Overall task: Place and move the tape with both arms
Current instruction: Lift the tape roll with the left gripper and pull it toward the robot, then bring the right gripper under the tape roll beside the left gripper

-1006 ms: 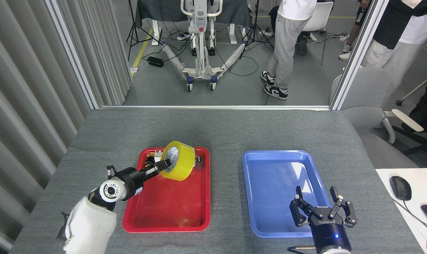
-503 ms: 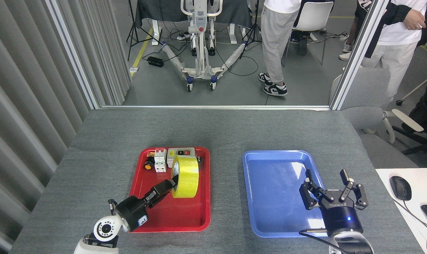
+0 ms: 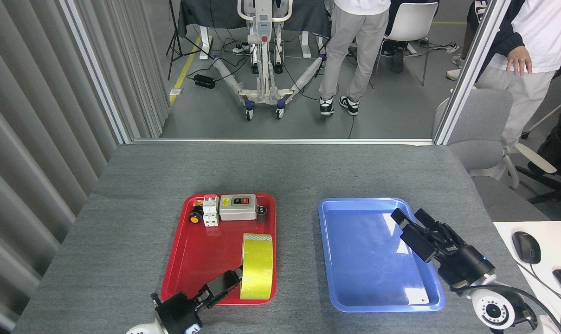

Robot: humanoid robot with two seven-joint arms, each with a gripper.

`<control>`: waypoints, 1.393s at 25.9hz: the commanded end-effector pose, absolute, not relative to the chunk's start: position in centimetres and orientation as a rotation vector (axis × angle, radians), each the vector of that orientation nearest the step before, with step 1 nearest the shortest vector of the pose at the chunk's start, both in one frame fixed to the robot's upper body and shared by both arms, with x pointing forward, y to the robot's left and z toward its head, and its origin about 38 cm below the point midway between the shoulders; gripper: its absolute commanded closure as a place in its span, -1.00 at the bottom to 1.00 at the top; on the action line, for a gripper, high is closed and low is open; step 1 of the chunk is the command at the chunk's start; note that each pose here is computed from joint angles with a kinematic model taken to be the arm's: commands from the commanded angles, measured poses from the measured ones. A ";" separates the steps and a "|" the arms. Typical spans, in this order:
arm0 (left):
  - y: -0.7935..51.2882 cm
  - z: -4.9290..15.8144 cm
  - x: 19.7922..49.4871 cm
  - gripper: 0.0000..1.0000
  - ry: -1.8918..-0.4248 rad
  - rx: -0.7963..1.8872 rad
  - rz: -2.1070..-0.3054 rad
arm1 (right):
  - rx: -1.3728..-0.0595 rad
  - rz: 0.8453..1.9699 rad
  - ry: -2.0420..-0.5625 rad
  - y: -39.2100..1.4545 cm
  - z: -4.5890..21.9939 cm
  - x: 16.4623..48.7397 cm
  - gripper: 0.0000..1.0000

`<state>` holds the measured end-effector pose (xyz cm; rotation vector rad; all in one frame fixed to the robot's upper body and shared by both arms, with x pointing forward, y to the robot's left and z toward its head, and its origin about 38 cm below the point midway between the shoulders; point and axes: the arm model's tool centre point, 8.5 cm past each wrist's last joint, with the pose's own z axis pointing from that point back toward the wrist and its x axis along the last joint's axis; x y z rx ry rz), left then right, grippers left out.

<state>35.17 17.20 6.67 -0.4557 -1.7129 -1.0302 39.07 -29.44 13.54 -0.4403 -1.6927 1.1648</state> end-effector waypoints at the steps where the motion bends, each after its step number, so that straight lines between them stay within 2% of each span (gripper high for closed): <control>1: 16.5 6.9 33.7 0.53 -1.734 -0.515 -1.060 | -0.256 1.206 -1.797 -28.6 12.8 36.6 -1.00; 4: 16.5 6.7 33.2 0.53 -1.730 -0.517 -1.059 | -0.141 1.364 -1.888 -25.9 11.5 34.3 -1.00; 5: 16.5 6.7 33.2 0.53 -1.730 -0.517 -1.059 | -0.106 1.379 -1.851 -25.7 10.5 33.5 -1.00; 9: 16.6 6.8 33.2 0.53 -1.734 -0.515 -1.062 | 0.062 1.326 -1.812 -24.2 7.4 30.2 -1.00; 12: 16.5 6.9 33.2 0.52 -1.735 -0.519 -1.071 | 0.188 1.354 -1.808 -20.8 6.1 29.0 -1.00; 16: 16.6 6.9 33.1 0.52 -1.734 -0.515 -1.074 | 0.295 1.412 -1.797 -18.1 5.4 27.9 -1.00; 21: 16.8 6.6 32.8 0.52 -1.726 -0.516 -1.069 | 0.297 1.495 -1.793 -17.6 6.1 28.1 -1.00; 23: 16.8 6.6 32.8 0.52 -1.725 -0.515 -1.070 | 0.277 1.586 -1.816 -17.0 7.6 28.6 -1.00; 29: 17.1 6.6 32.9 0.52 -1.725 -0.507 -1.066 | 0.197 1.735 -1.906 -14.2 11.3 30.1 -1.00; 33: 17.4 6.5 32.9 0.52 -1.723 -0.500 -1.064 | 0.219 1.830 -1.903 -11.9 11.6 30.0 -1.00; 36: 17.5 6.5 33.0 0.52 -1.722 -0.497 -1.058 | 0.196 1.845 -1.923 -9.7 12.0 30.3 -0.99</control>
